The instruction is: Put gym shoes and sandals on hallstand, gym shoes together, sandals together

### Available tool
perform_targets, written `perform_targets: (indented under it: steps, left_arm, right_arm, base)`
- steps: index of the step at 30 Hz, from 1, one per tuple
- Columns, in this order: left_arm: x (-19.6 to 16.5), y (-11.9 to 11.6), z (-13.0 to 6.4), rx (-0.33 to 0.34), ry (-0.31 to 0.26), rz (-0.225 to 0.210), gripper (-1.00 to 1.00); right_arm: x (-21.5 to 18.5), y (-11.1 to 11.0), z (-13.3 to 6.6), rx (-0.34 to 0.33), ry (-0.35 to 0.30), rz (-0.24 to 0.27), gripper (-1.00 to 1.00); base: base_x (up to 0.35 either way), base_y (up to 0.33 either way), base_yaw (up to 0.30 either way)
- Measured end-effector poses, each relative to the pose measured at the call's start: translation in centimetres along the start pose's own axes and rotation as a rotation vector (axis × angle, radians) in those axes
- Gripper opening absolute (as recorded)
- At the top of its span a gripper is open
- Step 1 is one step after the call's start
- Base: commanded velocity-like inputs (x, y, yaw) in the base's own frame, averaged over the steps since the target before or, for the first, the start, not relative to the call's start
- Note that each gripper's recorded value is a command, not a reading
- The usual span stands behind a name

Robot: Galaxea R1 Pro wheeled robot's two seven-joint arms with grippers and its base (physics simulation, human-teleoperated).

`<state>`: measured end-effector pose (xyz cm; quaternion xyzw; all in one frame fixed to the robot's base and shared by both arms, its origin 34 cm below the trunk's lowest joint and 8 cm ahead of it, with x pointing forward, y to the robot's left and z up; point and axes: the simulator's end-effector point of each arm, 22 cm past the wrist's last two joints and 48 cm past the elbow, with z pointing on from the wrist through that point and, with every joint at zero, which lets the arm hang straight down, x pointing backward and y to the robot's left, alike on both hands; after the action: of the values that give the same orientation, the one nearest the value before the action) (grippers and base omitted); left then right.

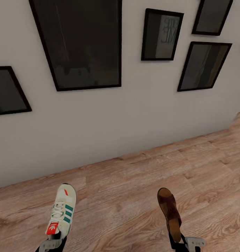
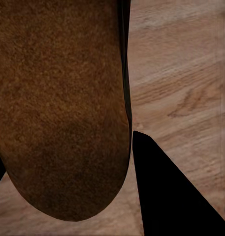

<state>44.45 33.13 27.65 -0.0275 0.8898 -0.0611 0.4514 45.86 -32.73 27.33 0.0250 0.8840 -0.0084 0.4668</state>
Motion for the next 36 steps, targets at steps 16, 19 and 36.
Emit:
perform_targets:
  steps: [16, 19, 36]
  left_arm:
    - [-0.8, 1.1, -0.1, -0.015, -0.018, -0.001, -1.0]
    - [-1.4, 1.1, -0.4, -0.02, -0.021, -0.008, -1.0]
    - [-3.0, 0.1, -1.5, -0.013, -0.001, -0.021, -1.0]
  right_arm:
    - [-0.4, -1.6, 0.0, 0.041, -0.012, 0.021, -1.0]
    - [-1.1, -1.8, -0.3, 0.045, -0.013, 0.021, -1.0]
    - [-3.3, -2.0, -1.4, 0.05, -0.004, 0.024, -1.0]
  base:
    - [0.015, -0.003, -0.268]
    - [0.0, 0.0, -0.268]
    - [0.0, 0.0, -0.268]
